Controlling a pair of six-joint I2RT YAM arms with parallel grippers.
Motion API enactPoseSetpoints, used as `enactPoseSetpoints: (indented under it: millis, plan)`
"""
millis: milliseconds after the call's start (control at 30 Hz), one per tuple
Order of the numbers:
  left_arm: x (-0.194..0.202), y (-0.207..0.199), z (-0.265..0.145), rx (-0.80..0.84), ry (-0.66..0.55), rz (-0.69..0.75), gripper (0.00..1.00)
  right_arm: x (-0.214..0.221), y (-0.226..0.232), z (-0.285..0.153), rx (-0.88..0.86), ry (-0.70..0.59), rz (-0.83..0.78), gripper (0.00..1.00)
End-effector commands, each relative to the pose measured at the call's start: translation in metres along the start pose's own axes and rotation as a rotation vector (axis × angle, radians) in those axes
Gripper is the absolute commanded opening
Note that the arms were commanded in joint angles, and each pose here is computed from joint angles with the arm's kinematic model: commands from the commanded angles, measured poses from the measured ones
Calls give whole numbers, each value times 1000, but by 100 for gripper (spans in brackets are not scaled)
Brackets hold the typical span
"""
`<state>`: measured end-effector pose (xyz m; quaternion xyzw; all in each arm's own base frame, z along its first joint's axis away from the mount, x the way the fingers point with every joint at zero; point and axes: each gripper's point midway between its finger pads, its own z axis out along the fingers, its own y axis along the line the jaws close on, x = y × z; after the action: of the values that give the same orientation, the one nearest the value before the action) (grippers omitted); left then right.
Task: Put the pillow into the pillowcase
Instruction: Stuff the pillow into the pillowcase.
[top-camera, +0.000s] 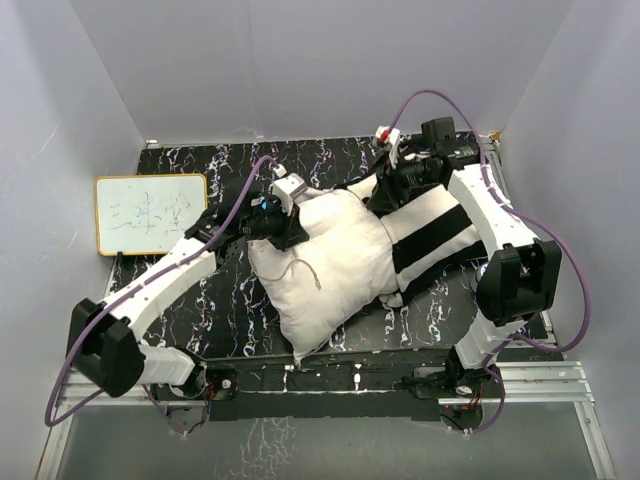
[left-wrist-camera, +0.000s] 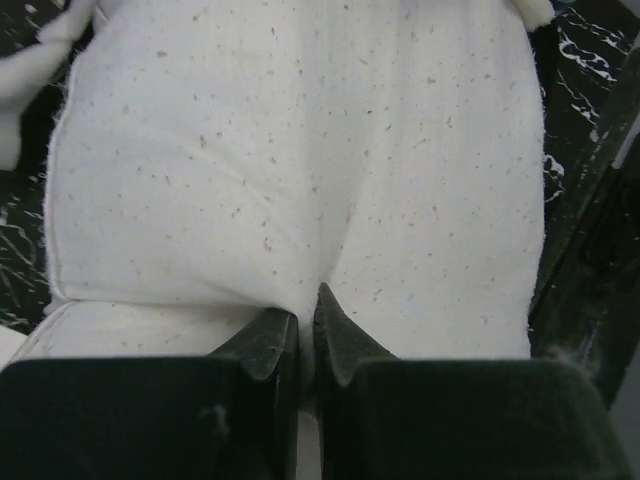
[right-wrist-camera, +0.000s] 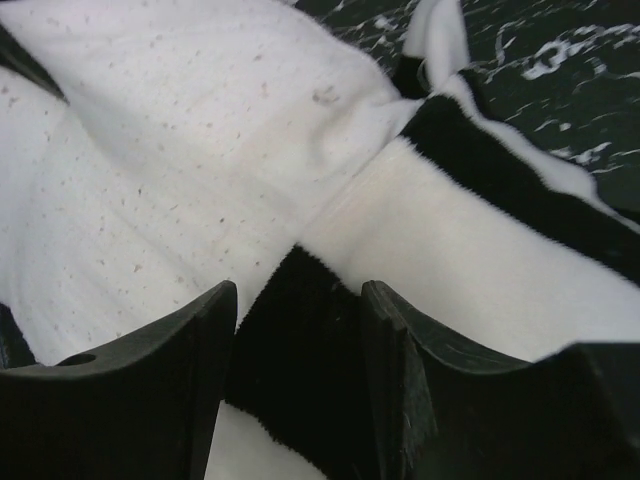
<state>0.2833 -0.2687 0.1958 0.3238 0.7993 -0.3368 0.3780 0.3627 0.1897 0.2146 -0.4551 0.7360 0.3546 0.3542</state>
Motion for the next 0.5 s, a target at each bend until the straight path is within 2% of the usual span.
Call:
enactPoseSetpoints:
  millis: [0, 167, 267, 367, 433, 467]
  plan:
    - [-63, 16, -30, -164, -224, 278, 0, -43, -23, -19, 150, -12, 3, 55]
    - [-107, 11, -45, -192, -307, 382, 0, -23, -35, 3, 107, 56, 98, 54]
    - [-118, 9, -42, -174, -305, 399, 0, -33, -25, 16, 49, 37, 111, 55]
    - [-125, 8, -40, -164, -305, 411, 0, -47, -20, 24, 29, 15, 121, 62]
    - [-129, 6, -42, -159, -310, 420, 0, -47, -26, 29, 65, 40, 113, 62]
    - [-130, 5, -43, -159, -314, 423, 0, -45, -31, 31, 91, 55, 109, 59]
